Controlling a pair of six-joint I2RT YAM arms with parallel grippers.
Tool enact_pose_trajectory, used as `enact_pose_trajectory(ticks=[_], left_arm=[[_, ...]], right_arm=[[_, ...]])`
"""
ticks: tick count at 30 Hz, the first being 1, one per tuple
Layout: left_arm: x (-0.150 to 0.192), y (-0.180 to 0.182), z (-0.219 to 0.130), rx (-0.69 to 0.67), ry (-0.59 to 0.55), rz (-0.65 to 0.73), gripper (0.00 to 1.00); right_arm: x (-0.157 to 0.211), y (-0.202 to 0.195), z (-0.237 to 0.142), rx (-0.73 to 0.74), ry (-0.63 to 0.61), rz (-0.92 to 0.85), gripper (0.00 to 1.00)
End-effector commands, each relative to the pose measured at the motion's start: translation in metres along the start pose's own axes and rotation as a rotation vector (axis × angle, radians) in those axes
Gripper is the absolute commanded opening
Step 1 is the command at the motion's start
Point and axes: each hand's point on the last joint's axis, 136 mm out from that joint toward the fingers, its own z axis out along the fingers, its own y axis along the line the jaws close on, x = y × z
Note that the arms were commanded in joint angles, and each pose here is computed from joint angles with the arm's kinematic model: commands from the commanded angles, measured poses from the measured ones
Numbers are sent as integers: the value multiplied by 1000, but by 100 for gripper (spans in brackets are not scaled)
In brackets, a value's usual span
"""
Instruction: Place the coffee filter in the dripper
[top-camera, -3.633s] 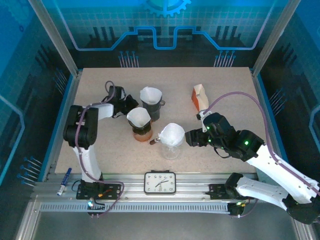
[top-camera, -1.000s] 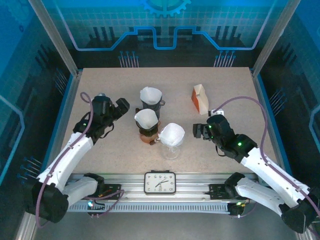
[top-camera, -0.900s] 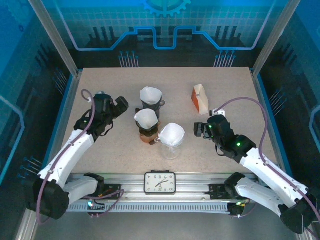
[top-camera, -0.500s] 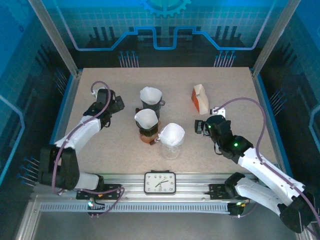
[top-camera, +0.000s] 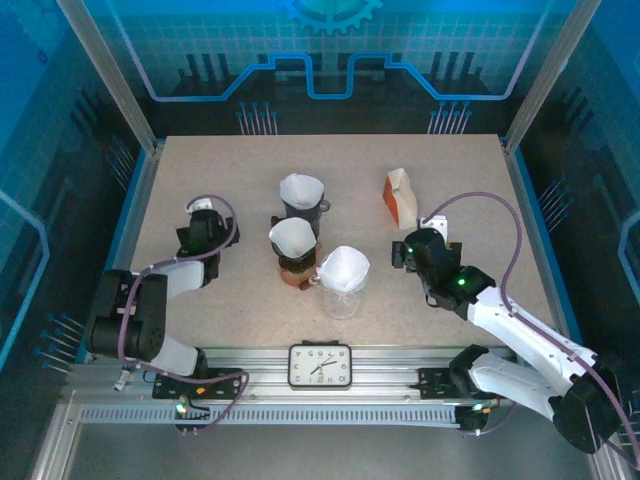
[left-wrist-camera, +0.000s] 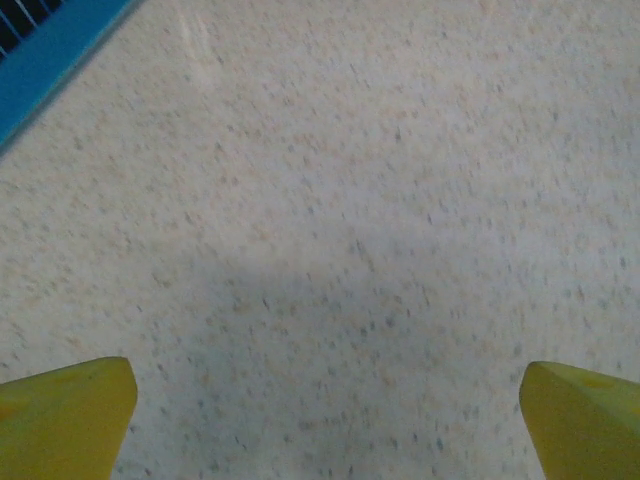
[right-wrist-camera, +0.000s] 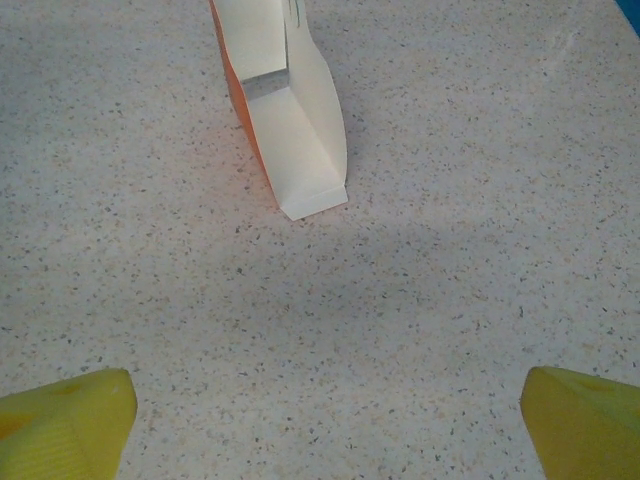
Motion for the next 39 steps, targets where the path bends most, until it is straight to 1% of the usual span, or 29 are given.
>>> enact_pose_trajectory(ticks=[1, 4, 5, 6, 8, 9, 11, 12, 15, 17, 20, 22, 24, 26, 28, 32, 34, 36, 37, 38, 39], left_arm=[[-31, -17, -7, 111, -180, -9, 99], [-26, -21, -11, 178, -211, -15, 99], [-20, -19, -11, 183, -220, -20, 99], [-22, -20, -13, 190, -278, -13, 99], [-18, -18, -13, 180, -240, -25, 99], [-21, -18, -12, 178, -256, -19, 99], [-19, -20, -11, 177, -240, -11, 99], [-20, -20, -11, 176, -251, -11, 99], [-20, -21, -11, 181, -248, -6, 99], [-20, -21, -11, 181, -246, -6, 99], [-20, -21, -11, 181, -247, -7, 99], [-20, -21, -11, 181, -246, -7, 99], [-20, -22, -11, 181, -247, -6, 99], [-20, -22, -11, 181, -246, -5, 99], [-20, -22, -11, 181, -246, -4, 99], [-20, -22, -11, 181, -247, -3, 99], [-20, -22, -11, 181, -247, -2, 99], [-20, -22, -11, 181, -246, -2, 99], [-20, -22, -11, 181, -246, -2, 99], [-20, -22, -11, 181, -246, -2, 99], [-20, -22, -11, 181, -245, -1, 99]], right_arm=[[-16, 0, 1, -4, -30, -23, 100], [-17, 1, 7, -25, -20, -39, 100], [-18, 2, 9, -30, -26, -47, 100], [-19, 2, 10, -36, -32, -52, 100], [-22, -1, 14, -29, -64, -50, 100], [-24, -3, 16, -23, -82, -41, 100], [-30, -13, 23, 6, -132, -13, 100], [-34, -17, 25, 18, -157, -2, 100], [-46, -34, 35, 73, -224, -23, 100], [-50, -52, 47, 132, -240, -32, 100], [-46, -72, 69, 170, -255, -26, 100], [-35, -77, 86, 167, -253, -15, 100], [-30, -77, 98, 146, -279, -13, 100], [-31, -74, 106, 136, -313, -43, 100], [-37, -67, 112, 93, -345, -56, 100], [-29, -53, 134, 10, -273, -89, 100], [-28, -53, 136, -7, -262, -84, 100], [-25, -50, 134, -55, -281, -80, 100], [-18, -46, 134, -89, -297, -80, 100], [-21, -51, 130, -61, -371, -73, 100], [-17, -55, 128, -54, -366, -60, 100]])
